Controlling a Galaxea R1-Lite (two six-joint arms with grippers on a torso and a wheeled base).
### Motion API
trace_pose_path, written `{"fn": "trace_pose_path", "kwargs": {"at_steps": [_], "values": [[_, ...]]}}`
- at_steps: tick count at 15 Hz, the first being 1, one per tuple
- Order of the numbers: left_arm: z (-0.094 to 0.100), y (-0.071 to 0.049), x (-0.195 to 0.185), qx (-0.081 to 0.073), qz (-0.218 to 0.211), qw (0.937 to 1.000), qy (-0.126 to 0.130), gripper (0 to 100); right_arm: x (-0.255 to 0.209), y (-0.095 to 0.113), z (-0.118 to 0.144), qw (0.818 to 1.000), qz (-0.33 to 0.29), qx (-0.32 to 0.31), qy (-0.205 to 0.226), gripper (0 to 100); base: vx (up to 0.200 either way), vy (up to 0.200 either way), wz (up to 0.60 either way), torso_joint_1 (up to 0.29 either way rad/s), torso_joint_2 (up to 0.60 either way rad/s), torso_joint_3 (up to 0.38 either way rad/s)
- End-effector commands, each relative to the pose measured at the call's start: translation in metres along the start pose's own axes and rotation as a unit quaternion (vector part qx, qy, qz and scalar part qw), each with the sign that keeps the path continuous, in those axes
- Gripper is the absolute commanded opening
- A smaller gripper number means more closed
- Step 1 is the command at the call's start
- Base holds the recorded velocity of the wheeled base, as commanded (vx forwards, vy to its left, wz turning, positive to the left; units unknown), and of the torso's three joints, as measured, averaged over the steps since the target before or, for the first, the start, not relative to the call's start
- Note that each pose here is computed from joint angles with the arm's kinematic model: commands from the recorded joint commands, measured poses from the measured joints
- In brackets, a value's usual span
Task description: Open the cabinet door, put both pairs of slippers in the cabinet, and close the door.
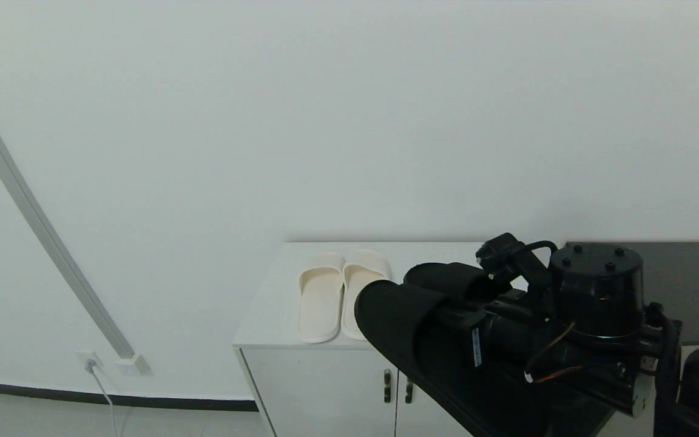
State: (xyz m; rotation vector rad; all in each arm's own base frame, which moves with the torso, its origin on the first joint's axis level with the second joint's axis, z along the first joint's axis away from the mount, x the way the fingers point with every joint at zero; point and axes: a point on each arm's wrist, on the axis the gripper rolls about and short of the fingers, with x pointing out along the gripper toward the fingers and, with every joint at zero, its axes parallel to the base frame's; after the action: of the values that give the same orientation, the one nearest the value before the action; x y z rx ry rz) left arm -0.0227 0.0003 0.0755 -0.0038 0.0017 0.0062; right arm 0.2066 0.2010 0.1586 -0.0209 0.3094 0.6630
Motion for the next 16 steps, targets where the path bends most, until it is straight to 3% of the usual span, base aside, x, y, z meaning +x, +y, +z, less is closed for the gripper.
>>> {"fn": "trace_pose_path", "kwargs": {"at_steps": [1, 4, 16], "values": [[0.000, 0.000, 0.000, 0.000, 0.001, 1.0000, 0.000, 0, -0.005, 0.002, 0.002, 1.000, 0.004, -0.001, -0.006, 0, -0.200, 0.000, 0.00, 0.007, 0.00, 0.007], [0.000, 0.000, 0.000, 0.000, 0.001, 1.0000, 0.000, 0, -0.006, 0.002, -0.002, 1.000, 0.006, -0.006, 0.001, 0, -0.200, 0.000, 0.00, -0.007, 0.00, 0.007], [0.000, 0.000, 0.000, 0.000, 0.001, 1.0000, 0.000, 0, -0.011, 0.001, -0.010, 1.000, 0.023, -0.016, 0.014, 0, 0.000, 0.000, 0.00, 0.000, 0.00, 0.000]]}}
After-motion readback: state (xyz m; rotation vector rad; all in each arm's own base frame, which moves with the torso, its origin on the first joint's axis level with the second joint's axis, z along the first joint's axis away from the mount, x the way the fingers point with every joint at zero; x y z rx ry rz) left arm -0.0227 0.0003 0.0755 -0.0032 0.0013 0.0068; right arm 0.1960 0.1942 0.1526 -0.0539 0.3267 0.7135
